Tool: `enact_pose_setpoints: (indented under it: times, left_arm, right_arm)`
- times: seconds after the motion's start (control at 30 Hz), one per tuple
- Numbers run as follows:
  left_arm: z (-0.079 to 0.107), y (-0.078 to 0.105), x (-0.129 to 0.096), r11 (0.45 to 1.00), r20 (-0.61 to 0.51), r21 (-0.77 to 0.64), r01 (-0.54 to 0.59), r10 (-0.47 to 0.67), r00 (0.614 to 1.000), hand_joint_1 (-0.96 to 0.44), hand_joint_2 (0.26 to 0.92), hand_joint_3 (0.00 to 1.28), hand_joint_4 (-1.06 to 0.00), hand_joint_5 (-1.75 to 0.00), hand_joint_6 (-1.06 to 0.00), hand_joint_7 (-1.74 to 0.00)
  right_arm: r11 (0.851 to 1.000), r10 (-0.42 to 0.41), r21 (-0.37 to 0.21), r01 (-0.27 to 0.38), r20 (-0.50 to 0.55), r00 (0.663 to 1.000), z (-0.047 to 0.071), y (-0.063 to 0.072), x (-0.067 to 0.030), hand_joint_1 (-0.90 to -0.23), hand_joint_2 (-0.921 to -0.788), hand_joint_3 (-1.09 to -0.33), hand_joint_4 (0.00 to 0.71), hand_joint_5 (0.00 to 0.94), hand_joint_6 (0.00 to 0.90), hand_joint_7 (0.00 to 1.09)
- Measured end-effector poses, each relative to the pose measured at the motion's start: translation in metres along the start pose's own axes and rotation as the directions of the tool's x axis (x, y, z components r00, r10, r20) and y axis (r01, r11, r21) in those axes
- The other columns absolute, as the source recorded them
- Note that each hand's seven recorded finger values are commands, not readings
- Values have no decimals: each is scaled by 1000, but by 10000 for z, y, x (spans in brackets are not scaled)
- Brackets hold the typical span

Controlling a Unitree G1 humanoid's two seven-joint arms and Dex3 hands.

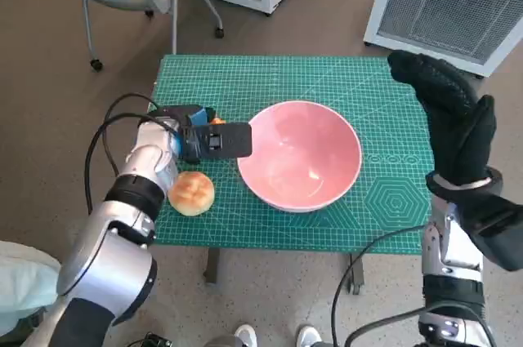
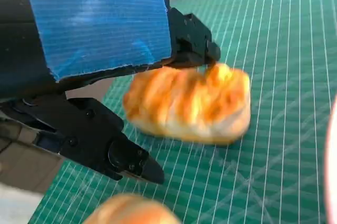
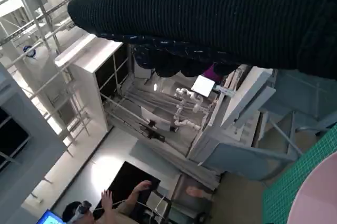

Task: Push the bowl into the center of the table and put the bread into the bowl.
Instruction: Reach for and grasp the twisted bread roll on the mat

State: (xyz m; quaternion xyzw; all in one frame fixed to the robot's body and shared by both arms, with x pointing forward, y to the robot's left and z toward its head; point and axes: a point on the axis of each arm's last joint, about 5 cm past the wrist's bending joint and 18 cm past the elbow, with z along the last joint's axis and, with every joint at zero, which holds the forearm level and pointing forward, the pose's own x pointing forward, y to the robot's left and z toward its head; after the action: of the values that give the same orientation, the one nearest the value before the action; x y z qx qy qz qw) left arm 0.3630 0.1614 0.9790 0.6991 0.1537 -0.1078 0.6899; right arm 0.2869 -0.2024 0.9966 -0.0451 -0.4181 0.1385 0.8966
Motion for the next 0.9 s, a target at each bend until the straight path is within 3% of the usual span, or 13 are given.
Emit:
enact_pose_setpoints:
  times: [0.1,0.2,0.37,0.5,0.57,0.73,0.9]
  left_arm:
    - [-2,-71,4,998,18,33,-60,59,998,333,897,43,-689,-1077,-658,-158]
    - [-11,-136,6,994,32,53,-100,98,995,350,911,113,-624,-1230,-671,-269]
    - [-17,-174,7,989,43,75,-130,128,991,355,920,214,-519,-1392,-618,-601]
    - [-18,-173,7,989,47,75,-130,127,991,118,921,228,-491,-1451,-522,-1019]
    - [-20,-171,7,989,50,75,-131,127,991,62,921,233,-487,-1457,-490,-1133]
    - [-31,-160,6,988,52,72,-134,130,990,12,921,246,-505,-1464,-430,-1242]
    - [-40,-146,6,989,50,59,-137,134,990,4,921,234,-514,-1471,-450,-1218]
  right_arm:
    - [1000,2,0,-2,-1,1000,-1,4,-2,-573,-921,-678,110,5,-1,447]
    - [1000,3,1,-3,-1,1000,-1,6,-5,-573,-921,-679,112,6,-1,447]
    - [1000,4,2,-4,-4,1000,-2,10,-13,-575,-921,-680,113,6,-1,447]
    - [1000,8,3,-8,-2,1000,1,15,-12,-574,-921,-681,113,6,-1,447]
    - [1000,9,3,-9,-3,1000,3,17,-15,-574,-921,-681,113,5,-1,447]
    - [1000,14,4,-14,-2,1000,8,26,-20,-577,-921,-682,113,5,-1,440]
    - [1000,17,6,-17,-6,1000,8,33,-26,-578,-921,-683,113,4,-1,434]
